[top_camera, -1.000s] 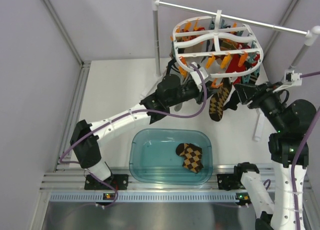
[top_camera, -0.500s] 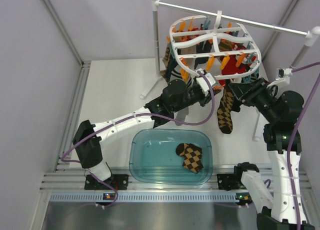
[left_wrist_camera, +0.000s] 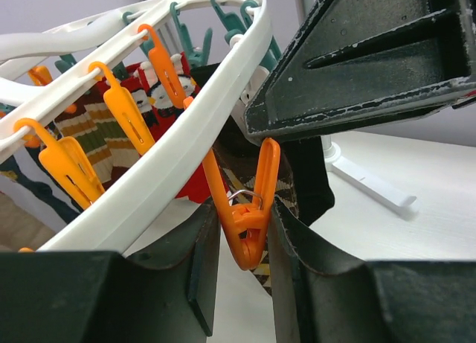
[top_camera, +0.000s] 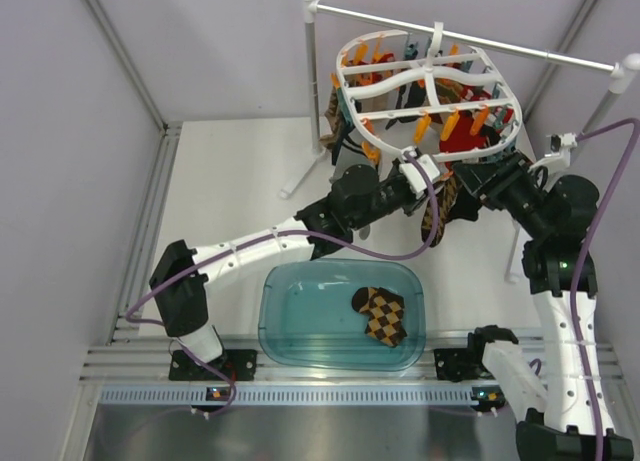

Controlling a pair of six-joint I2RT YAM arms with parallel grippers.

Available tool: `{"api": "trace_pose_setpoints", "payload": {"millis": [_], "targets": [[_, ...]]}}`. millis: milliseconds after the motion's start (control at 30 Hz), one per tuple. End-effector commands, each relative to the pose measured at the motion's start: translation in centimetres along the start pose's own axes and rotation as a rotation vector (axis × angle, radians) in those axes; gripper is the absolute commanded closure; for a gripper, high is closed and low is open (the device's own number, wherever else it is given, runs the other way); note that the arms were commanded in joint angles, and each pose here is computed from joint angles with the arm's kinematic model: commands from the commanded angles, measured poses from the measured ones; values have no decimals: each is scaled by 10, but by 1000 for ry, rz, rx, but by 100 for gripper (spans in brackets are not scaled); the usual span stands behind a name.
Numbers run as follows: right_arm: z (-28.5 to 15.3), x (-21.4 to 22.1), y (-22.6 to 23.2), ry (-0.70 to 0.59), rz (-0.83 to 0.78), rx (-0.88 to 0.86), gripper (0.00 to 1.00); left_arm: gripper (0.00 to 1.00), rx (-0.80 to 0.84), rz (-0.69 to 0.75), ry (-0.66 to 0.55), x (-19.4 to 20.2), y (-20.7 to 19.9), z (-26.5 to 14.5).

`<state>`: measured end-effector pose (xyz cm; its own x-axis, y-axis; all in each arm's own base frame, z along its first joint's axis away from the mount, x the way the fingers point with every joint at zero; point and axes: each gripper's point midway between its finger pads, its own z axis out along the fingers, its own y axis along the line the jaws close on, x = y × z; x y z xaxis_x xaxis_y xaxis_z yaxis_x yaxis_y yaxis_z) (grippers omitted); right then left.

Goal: Clip the socks to the hanger
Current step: Open the clamp at the hanger.

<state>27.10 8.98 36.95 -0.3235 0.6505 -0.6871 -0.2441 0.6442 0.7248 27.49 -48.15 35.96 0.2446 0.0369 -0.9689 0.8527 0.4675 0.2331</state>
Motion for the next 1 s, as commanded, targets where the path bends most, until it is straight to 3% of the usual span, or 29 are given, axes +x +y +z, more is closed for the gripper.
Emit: {"api": "trace_pose_setpoints", "payload": {"millis": [0,333,667,900,967], "targets": [[2,-4,13,-10,-4,-50,53,100,-15,44,-58,-21,-1,7],[2,-1,17,-1,-9,-49,55,100,-84,107,-8,-8,6,14],[7,6,3,16,16,1,64,100,-87,130,-19,-10,3,16],[12,10,11,39,10,-30,82,99,-67,138,-32,-14,-2,16],[13,10,10,38,0,-25,86,91,-61,131,-34,-15,-3,16]]}}
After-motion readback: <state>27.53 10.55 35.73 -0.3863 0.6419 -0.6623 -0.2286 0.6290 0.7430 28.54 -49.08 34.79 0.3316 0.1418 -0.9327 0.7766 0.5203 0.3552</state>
